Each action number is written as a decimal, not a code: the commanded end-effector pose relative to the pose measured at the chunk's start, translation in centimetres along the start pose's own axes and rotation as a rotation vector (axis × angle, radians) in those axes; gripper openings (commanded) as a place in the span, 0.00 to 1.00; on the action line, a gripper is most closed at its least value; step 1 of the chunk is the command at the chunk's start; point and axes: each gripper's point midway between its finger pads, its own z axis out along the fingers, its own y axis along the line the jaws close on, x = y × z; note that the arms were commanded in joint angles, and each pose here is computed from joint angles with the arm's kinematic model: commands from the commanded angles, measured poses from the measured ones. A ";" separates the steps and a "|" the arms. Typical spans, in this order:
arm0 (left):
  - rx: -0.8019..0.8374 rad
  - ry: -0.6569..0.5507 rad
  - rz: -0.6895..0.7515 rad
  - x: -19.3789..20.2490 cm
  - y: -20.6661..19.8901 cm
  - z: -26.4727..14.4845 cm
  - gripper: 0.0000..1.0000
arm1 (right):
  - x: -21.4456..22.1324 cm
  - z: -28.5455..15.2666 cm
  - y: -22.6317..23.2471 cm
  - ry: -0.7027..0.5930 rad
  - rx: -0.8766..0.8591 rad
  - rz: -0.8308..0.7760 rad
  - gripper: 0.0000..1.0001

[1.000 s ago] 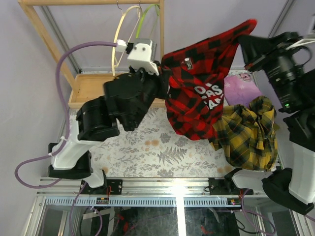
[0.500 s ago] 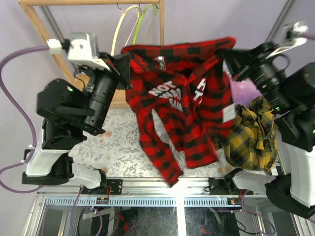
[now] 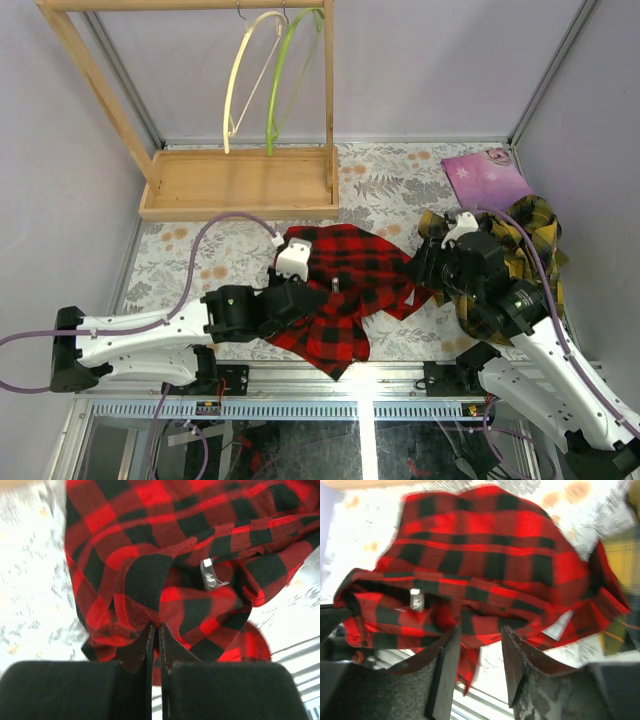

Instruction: Place the shirt on the hanger

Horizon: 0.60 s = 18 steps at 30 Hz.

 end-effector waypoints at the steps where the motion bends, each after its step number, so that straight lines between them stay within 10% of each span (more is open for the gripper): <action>1: 0.058 0.074 -0.253 3.7 -0.8 0.2 0.00 | 0.2 -1.5 -2.3 -0.039 0.110 -0.008 0.52; 7: 0.057 0.087 -0.265 4.9 -0.5 0.5 0.00 | -0.5 -2.7 -2.2 0.006 0.126 -0.121 0.72; 18: -0.026 0.077 -0.302 4.6 1.1 1.2 0.00 | 2.7 2.7 3.1 0.201 -0.056 -0.389 0.68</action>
